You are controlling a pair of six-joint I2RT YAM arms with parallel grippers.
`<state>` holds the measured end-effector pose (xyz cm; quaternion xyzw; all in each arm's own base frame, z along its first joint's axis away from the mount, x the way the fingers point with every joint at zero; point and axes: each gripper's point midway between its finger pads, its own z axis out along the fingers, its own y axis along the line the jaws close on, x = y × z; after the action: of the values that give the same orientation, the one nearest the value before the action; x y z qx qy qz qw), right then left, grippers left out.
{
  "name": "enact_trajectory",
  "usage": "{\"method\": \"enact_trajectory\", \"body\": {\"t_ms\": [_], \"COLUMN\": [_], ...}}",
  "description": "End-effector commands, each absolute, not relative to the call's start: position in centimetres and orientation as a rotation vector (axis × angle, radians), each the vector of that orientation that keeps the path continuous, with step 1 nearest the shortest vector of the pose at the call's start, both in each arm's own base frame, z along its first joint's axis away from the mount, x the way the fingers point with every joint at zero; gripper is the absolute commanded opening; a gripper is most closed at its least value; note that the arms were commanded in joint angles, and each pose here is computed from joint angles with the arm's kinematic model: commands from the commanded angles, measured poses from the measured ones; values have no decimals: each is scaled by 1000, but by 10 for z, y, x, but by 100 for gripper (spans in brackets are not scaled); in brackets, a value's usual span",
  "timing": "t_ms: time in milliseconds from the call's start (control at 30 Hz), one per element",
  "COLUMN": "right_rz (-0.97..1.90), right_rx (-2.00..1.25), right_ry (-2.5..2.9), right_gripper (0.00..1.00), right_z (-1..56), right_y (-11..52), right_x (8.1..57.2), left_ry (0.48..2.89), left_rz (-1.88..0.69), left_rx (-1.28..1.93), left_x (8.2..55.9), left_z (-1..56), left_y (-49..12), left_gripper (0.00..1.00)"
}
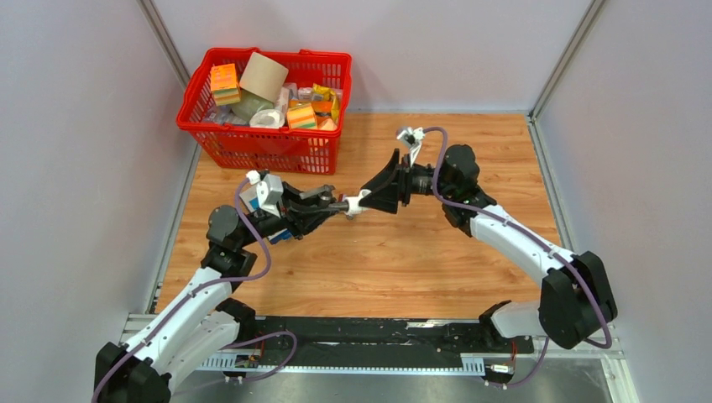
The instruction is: Install the water faucets
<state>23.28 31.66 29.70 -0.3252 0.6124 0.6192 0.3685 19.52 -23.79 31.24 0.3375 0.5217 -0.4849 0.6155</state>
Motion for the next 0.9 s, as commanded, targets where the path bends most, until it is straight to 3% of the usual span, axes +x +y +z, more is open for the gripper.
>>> {"method": "enact_trajectory", "body": {"t_ms": [0, 100, 333, 567, 867], "right_rz": [1188, 1011, 833, 738, 702], "right_rx": [-850, -924, -1165, -1238, -1256], "right_ry": [1332, 1158, 820, 694, 731], "right_gripper": [79, 87, 90, 89, 82], "right_z": [353, 368, 366, 362, 342], "right_y": [293, 282, 285, 304, 320], "right_x": [266, 261, 222, 210, 230], "left_ry": [1169, 1311, 1454, 1537, 1535], "left_rz": [-1163, -1217, -1481, -1672, -1793], "left_rx": [380, 164, -168, -203, -136], "left_x": [215, 233, 241, 235, 224], "left_z": [370, 365, 363, 374, 388], "left_y": [-215, -208, -213, -231, -242], "left_gripper": [0, 0, 0, 0, 0]}}
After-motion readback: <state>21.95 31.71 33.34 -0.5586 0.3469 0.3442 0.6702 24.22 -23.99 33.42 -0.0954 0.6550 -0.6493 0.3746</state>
